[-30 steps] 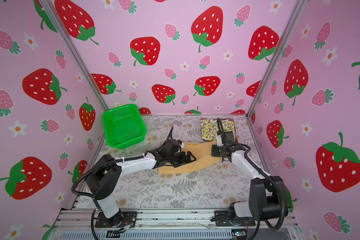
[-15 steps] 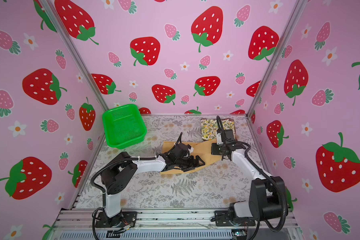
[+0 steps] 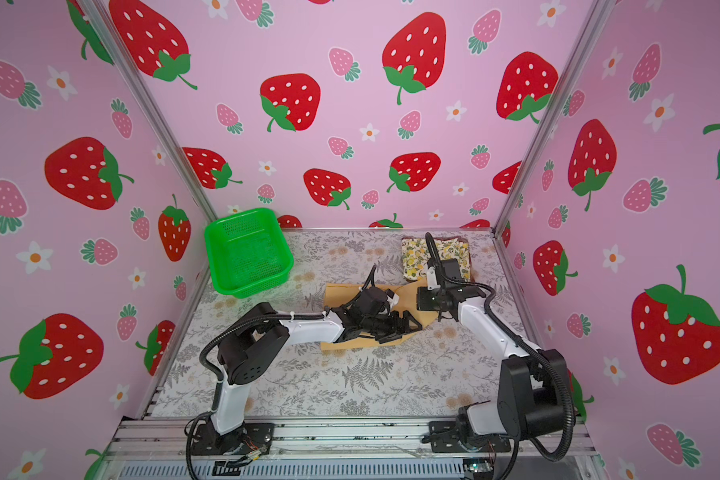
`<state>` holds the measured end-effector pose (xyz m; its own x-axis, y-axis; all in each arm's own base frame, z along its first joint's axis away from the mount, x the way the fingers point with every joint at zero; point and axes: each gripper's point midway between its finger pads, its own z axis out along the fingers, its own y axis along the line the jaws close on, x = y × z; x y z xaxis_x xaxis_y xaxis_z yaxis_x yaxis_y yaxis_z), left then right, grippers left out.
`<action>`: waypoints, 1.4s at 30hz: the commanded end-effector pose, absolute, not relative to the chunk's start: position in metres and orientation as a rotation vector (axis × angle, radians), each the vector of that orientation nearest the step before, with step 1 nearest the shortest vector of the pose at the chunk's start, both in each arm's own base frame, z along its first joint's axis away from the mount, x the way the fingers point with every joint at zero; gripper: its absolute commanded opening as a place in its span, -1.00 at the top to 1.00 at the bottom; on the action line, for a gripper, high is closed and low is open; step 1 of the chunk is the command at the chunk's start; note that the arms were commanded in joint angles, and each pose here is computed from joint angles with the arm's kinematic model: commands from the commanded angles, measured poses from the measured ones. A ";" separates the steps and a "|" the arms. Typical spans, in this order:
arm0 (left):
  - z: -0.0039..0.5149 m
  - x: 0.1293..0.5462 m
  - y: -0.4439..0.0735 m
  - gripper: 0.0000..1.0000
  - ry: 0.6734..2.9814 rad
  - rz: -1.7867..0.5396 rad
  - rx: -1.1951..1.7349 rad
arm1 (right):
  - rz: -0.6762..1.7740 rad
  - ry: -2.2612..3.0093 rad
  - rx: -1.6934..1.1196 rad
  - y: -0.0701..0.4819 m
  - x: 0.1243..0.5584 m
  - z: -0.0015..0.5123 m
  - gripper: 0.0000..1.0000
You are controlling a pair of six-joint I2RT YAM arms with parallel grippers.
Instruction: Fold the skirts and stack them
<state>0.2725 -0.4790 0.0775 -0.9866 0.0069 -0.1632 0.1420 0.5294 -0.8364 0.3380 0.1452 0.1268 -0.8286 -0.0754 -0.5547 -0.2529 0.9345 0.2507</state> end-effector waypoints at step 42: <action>0.067 0.328 -0.276 -0.91 2.681 -0.739 0.000 | 0.263 2.504 -0.272 0.162 0.367 0.170 0.96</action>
<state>0.3208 -0.2793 0.0679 -0.9404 -0.1014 -0.3245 0.0905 0.8454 -0.5265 0.3638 0.1587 0.1632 -0.8039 -0.1316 -0.5800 -0.2538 0.9579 0.1344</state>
